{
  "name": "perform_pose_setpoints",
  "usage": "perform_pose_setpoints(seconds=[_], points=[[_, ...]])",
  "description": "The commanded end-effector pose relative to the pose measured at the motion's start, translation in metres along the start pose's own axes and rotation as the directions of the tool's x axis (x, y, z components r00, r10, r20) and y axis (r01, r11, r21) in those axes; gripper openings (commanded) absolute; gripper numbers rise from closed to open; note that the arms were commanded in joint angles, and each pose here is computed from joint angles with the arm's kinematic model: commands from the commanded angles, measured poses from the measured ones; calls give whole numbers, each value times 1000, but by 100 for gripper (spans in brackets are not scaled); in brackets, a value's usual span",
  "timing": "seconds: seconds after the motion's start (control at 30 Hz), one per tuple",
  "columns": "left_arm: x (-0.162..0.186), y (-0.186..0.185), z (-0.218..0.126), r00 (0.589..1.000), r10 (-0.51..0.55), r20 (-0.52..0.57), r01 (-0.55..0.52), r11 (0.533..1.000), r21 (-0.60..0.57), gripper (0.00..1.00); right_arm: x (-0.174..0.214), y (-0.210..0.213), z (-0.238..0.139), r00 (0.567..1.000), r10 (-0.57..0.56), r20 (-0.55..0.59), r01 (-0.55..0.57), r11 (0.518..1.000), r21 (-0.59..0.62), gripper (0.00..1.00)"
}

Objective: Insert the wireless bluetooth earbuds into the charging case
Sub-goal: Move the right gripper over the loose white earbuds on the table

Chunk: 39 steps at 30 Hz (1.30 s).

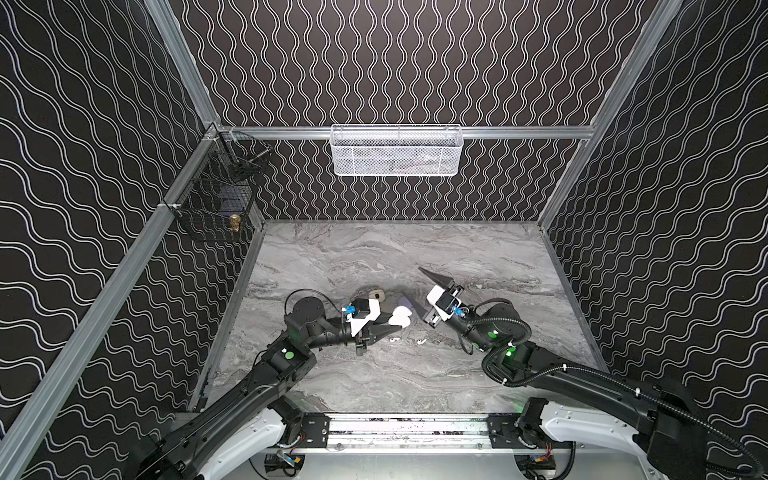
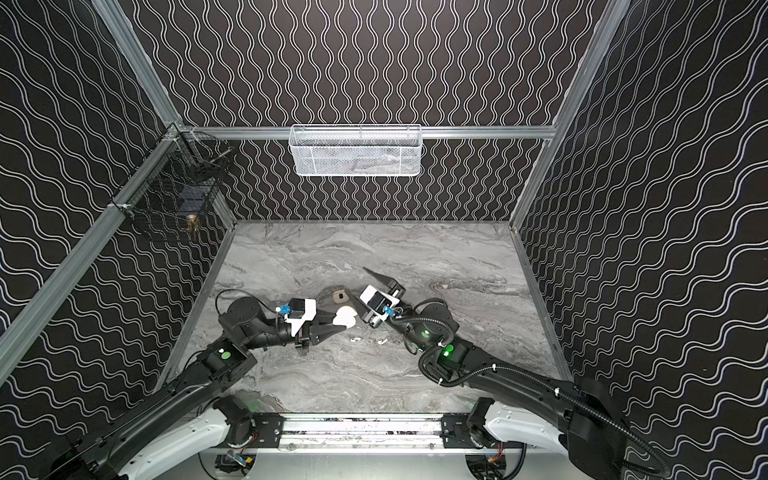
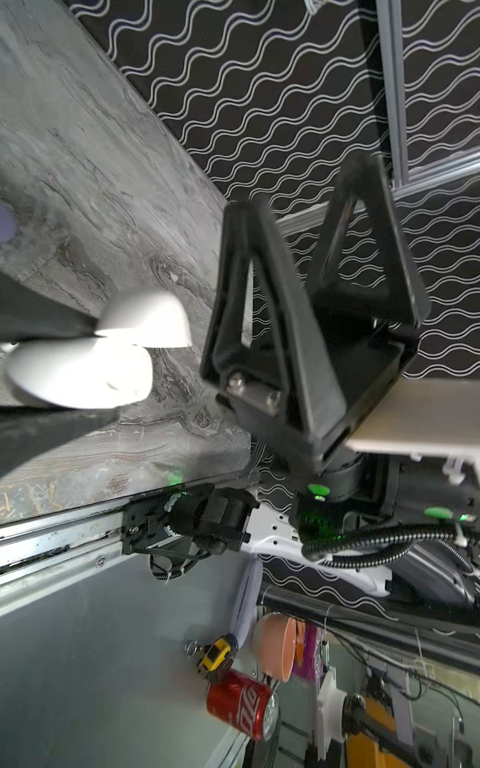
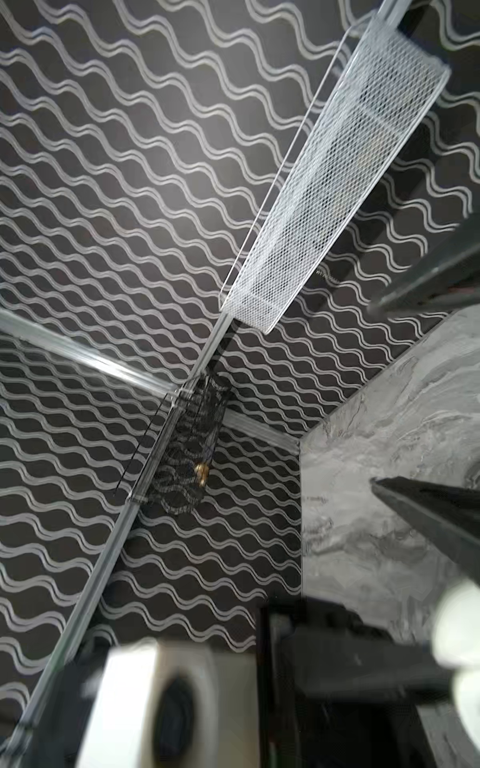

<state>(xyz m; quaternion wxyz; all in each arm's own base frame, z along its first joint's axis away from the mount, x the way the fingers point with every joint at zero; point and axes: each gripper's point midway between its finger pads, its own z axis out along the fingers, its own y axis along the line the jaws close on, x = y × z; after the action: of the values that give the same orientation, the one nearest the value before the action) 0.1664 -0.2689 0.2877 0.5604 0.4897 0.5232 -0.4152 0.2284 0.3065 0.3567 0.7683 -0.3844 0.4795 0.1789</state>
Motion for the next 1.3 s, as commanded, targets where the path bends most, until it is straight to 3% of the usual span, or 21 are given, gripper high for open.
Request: perform_pose_setpoints(seconds=[0.0, 0.17, 0.3, 0.4, 0.53, 0.67, 0.83, 0.97, 1.27], points=[[-11, -3, 0, 993, 93, 71, -95, 995, 16, 0, -5, -25, 2, 998, 61, 1, -61, 990, 129, 67], [-16, 15, 2, 990, 107, 94, -101, 993, -67, 0, -4, -59, -4, 978, 203, -51, -180, 941, 285, 59], [-8, 44, -5, 989, 32, 143, -9, 988, -155, 0, 22, -101, -20, 922, 368, -122, -266, 830, 491, 65], [3, 71, -23, 980, -57, 192, 95, 976, -194, 0, 69, -113, -41, 807, 563, -178, -360, 709, 606, 60], [13, 89, -31, 978, -101, 184, 141, 964, -224, 0, 127, -77, -68, 628, 721, -292, -448, 642, 622, 59], [22, 88, -35, 981, -115, 154, 152, 953, -261, 0, 171, -18, -87, 445, 789, -422, -557, 614, 560, 68], [20, 85, -46, 984, -107, 142, 148, 937, -318, 0, 214, 34, -87, 298, 773, -560, -621, 603, 501, 67], [17, 81, -46, 982, -106, 154, 149, 941, -303, 0, 244, 58, -78, 219, 728, -649, -627, 615, 479, 71], [15, 81, -45, 985, -85, 153, 128, 946, -299, 0, 286, 85, -77, 116, 647, -754, -592, 654, 470, 73]])
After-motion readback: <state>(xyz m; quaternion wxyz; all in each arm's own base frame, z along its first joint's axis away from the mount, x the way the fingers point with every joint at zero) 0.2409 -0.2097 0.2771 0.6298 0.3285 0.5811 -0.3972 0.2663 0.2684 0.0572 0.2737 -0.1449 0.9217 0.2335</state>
